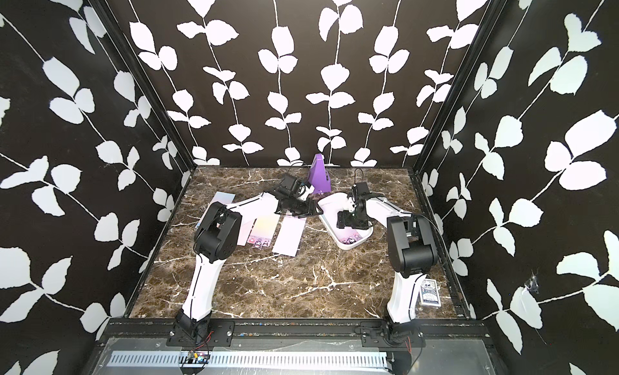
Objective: Take the stickers out of the storage box
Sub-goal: Pick up the sticker from the storage box.
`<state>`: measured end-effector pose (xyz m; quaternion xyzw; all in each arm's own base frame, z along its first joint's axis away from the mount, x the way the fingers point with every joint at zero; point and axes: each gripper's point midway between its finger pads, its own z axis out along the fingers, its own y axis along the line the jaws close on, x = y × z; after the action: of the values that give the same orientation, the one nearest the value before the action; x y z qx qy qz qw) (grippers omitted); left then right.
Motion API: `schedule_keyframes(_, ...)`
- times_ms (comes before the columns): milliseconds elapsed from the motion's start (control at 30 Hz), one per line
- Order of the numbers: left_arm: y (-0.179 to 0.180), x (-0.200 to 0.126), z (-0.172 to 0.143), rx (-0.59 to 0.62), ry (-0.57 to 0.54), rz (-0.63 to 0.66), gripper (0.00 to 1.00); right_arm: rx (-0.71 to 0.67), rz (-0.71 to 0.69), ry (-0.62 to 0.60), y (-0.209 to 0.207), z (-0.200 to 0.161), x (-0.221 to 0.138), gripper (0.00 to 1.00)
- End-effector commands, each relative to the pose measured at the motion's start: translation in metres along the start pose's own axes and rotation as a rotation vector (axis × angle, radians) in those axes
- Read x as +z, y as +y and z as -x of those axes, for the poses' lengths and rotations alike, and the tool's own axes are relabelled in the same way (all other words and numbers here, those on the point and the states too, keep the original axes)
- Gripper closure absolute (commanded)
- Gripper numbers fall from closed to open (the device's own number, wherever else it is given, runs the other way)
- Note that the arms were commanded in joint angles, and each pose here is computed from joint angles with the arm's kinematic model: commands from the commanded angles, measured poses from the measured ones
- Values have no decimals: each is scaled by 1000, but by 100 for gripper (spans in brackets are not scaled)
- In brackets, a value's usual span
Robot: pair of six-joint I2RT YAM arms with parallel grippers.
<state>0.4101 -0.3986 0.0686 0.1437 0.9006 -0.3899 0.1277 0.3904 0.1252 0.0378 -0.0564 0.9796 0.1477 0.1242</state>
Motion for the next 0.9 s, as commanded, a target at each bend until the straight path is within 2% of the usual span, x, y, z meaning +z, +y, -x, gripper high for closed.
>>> schedule_keyframes(0, -6, 3, 3, 11, 0, -14, 47, -2, 3, -4, -2, 6, -3, 18)
schedule_keyframes(333, -8, 6, 1, 14, 8, -18, 47, 66, 193, -4, 18, 7, 6, 18)
schedule_keyframes(533, -11, 5, 2, 17, 9, -23, 47, 80, 192, -31, 13, 13, -2, 18)
schedule_keyframes(767, -19, -1, 7, 26, 0, -38, 48, 102, 235, -6, 16, 8, 8, 17)
schedule_keyframes(800, -21, -4, 8, 32, -3, -37, 48, 103, 236, -5, 16, 7, 10, 12)
schedule_keyframes(867, -25, -10, 10, 47, -12, -34, 48, 104, 240, -8, 16, 8, 10, 10)
